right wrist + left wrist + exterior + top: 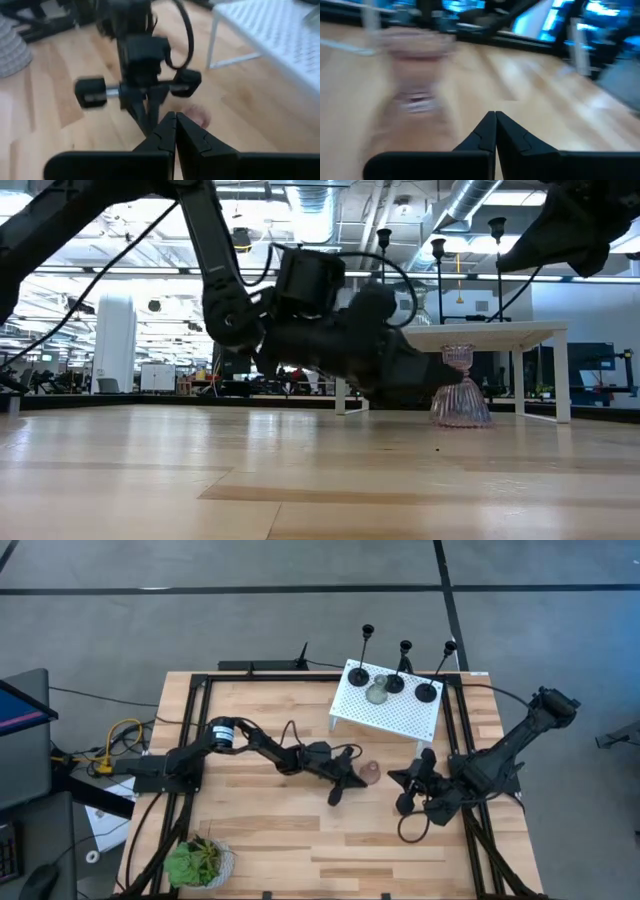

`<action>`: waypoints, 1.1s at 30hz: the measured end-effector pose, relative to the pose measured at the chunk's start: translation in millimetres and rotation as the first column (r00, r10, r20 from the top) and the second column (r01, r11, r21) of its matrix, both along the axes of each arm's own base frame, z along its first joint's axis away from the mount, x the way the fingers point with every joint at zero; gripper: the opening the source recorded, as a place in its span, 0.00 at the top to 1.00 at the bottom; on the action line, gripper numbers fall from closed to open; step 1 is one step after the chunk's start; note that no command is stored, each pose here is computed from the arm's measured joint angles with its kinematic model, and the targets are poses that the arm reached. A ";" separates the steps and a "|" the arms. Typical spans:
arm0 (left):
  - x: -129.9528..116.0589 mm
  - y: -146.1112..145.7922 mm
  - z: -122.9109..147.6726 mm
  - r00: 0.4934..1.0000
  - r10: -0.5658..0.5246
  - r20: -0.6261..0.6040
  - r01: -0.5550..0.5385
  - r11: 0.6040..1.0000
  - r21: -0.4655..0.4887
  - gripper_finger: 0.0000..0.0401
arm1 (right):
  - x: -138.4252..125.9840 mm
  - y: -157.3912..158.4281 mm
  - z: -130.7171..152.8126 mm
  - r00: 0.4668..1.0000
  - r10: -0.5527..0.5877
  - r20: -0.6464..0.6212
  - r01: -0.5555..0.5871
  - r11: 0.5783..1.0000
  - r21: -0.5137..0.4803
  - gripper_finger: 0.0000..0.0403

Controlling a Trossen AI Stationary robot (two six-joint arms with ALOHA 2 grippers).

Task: Pick & Place candle stick holders
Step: Put the pink candle holder on the shelf

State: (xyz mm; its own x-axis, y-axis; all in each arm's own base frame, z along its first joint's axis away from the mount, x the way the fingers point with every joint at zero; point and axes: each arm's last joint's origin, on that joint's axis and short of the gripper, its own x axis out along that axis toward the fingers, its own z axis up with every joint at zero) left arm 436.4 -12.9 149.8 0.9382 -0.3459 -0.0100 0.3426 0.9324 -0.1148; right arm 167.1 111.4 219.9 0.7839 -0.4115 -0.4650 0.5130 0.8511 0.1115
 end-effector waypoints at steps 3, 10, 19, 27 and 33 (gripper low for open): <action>-10.6 -3.0 2.3 0.999 -0.045 -0.021 0.045 0.998 0.047 0.99 | 3.2 1.7 -3.5 0.999 0.032 -0.038 -0.030 0.999 0.042 1.00; -52.4 -1.3 18.5 0.997 -0.046 -0.066 0.058 0.979 0.197 0.99 | 19.5 0.8 -12.5 0.987 0.101 -0.128 -0.110 0.992 -0.064 1.00; -107.3 2.2 29.6 0.998 -0.001 -0.060 0.015 0.974 0.226 0.99 | 38.6 -3.8 -26.7 0.959 0.142 -0.246 -0.192 0.963 -0.189 0.98; -137.3 4.1 29.3 0.996 0.067 -0.066 -0.050 0.970 0.236 0.99 | 49.1 -12.0 -41.9 0.944 0.099 -0.315 -0.166 0.967 -0.193 0.82; -144.5 4.5 32.2 0.995 0.084 -0.056 -0.068 0.969 0.235 0.99 | 54.5 -16.3 -51.6 0.933 0.069 -0.353 -0.148 0.968 -0.204 0.73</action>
State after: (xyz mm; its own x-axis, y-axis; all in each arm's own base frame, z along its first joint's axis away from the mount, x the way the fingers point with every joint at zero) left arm 291.9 -8.4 182.0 0.9563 -0.2547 -0.1434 0.2687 0.9591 0.0891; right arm 221.7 95.0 168.3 0.6400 -0.4573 -0.6175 0.3888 0.8859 -0.2530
